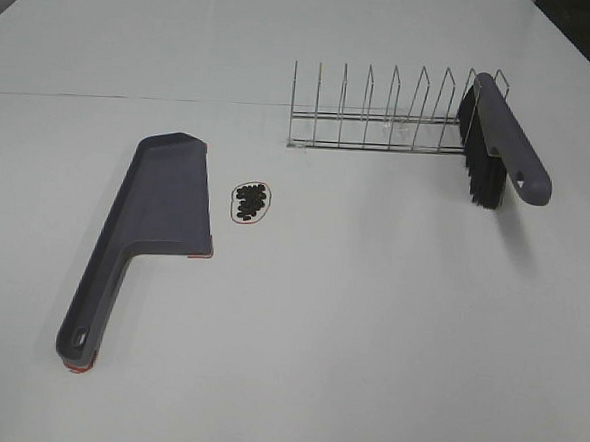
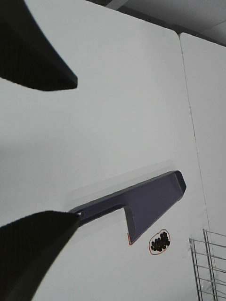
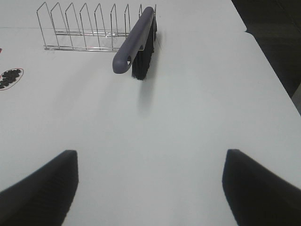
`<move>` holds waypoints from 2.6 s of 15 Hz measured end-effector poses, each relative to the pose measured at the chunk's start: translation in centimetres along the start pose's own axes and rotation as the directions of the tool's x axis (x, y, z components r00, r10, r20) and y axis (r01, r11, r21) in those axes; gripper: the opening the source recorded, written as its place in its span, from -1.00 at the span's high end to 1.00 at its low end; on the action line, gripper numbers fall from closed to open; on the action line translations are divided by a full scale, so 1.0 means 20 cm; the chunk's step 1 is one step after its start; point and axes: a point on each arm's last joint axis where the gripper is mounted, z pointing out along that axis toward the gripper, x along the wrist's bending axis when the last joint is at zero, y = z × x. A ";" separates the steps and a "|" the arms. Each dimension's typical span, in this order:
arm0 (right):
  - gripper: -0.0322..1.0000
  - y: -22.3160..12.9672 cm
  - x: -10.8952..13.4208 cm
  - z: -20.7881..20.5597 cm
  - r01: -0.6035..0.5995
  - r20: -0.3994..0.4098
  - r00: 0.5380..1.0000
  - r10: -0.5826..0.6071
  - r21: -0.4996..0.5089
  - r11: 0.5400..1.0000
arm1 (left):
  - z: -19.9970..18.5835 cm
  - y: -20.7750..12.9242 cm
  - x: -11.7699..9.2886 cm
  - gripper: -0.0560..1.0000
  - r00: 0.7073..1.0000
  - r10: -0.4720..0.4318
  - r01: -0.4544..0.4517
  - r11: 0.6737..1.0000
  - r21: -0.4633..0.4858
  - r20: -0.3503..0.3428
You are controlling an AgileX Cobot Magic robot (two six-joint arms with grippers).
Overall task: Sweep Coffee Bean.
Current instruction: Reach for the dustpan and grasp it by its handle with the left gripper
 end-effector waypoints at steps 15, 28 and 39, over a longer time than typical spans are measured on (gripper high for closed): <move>-0.42 0.00 0.00 0.00 0.000 0.000 1.000 0.000 0.000 1.000 | 0.57 0.57 0.06 -0.31 0.987 -0.156 0.151 0.983 0.104 0.042; -0.42 0.00 0.00 0.00 0.000 0.000 1.000 0.000 0.000 1.000 | 1.59 0.57 0.03 -0.31 0.966 -0.259 0.185 0.736 0.652 0.018; -0.42 0.00 0.00 0.00 0.000 0.000 1.000 0.000 0.000 1.000 | 1.80 0.20 -0.34 -0.35 0.988 -0.148 0.108 0.521 0.847 -0.035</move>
